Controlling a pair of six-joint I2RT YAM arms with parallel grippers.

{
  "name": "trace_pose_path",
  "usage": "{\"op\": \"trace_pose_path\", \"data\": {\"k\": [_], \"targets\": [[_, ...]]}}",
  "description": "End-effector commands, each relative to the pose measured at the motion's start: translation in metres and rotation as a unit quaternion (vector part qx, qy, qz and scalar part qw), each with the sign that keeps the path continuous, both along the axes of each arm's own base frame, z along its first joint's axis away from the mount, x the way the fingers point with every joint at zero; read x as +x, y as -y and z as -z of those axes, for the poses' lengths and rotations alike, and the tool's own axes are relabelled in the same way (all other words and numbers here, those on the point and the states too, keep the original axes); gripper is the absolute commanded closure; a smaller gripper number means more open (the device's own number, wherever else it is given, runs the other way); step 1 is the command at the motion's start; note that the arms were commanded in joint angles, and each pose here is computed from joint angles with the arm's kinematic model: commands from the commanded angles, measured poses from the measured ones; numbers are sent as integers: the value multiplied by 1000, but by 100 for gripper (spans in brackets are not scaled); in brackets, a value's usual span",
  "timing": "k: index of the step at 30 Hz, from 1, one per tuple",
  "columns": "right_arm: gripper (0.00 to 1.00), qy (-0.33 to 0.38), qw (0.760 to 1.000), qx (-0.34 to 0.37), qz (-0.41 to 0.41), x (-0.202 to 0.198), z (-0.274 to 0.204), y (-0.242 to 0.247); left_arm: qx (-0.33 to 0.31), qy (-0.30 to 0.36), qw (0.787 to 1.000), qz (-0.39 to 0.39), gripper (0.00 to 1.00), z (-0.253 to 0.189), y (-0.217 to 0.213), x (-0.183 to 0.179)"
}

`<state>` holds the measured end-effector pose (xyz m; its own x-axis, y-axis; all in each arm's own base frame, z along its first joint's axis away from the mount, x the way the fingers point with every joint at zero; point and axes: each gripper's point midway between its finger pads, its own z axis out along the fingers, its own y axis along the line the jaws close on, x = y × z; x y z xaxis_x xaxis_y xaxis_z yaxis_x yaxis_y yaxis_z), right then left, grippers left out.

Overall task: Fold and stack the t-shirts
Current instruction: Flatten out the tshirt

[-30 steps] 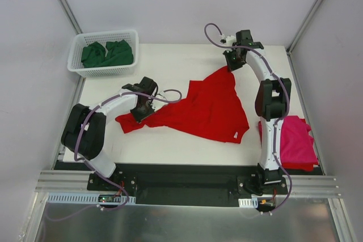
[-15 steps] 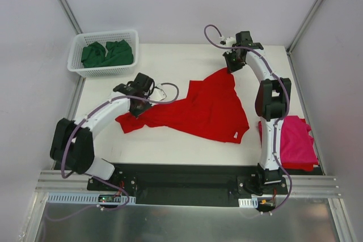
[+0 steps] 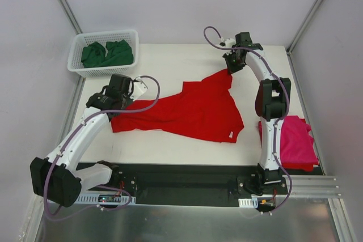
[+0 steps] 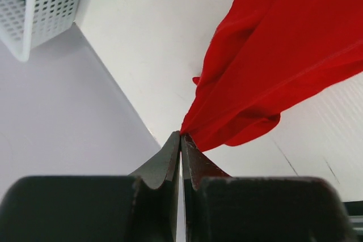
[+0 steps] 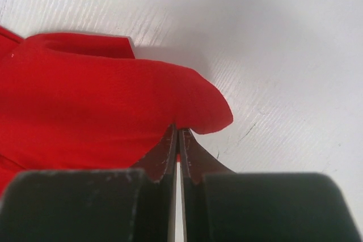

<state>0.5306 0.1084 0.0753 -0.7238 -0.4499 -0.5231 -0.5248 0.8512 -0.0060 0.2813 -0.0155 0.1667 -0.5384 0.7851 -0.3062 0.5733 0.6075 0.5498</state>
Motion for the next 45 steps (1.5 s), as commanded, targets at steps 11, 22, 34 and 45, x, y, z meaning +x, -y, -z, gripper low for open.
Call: {"op": "trace_pose_path", "data": {"k": [11,22,34,45], "targets": [[99,26,1000,-1,-5,-3,-32,1,19,80,996,-43,1,-34,-33,1],[99,14,1000,3,-8,-8,-25,-4,-103,35,991,81,3,-33,57,18],[99,3,1000,17,-9,-15,-23,-10,-87,-136,967,199,18,71,131,44],[99,2,1000,23,-12,-17,-24,-12,-106,-115,972,177,30,64,160,104]]}}
